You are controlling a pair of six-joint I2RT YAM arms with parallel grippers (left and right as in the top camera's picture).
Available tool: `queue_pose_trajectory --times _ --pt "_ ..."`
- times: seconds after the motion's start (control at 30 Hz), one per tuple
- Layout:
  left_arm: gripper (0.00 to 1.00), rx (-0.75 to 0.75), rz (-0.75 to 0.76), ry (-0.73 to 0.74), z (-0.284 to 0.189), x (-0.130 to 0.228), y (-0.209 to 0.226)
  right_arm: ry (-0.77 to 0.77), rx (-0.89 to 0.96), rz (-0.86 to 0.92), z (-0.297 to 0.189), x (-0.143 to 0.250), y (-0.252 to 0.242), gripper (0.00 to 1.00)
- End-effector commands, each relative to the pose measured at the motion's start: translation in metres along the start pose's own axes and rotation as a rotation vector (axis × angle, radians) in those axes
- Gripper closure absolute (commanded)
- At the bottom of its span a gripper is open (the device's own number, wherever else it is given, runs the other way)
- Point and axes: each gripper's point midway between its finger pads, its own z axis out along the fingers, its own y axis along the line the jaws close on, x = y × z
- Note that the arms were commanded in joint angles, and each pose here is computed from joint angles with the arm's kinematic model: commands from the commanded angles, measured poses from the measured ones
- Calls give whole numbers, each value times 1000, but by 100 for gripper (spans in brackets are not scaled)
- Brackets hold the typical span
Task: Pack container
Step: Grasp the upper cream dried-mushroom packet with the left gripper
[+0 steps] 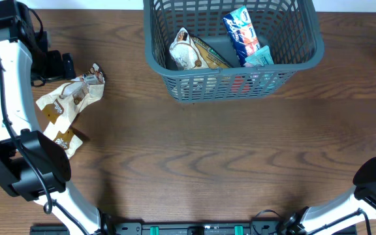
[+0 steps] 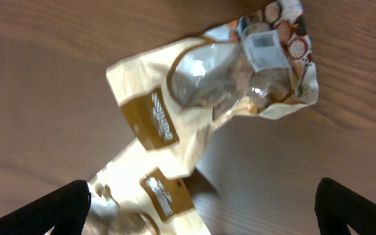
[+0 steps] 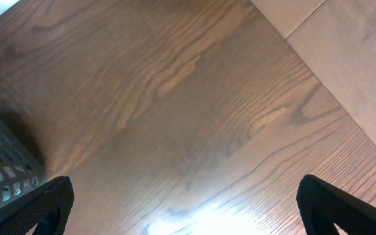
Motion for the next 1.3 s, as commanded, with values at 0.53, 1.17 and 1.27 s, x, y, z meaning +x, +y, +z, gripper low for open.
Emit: queue_pose_trajectory --times 0.53,1.17,1.27 --pt "1 13 455 145 76 3 13 47 -4 -12 2 10 -1 1" --pt "1 174 576 67 119 -14 -11 41 -5 -23 2 9 -1 1" --pt "1 191 579 103 130 -7 -12 41 -4 -23 2 9 -1 1"
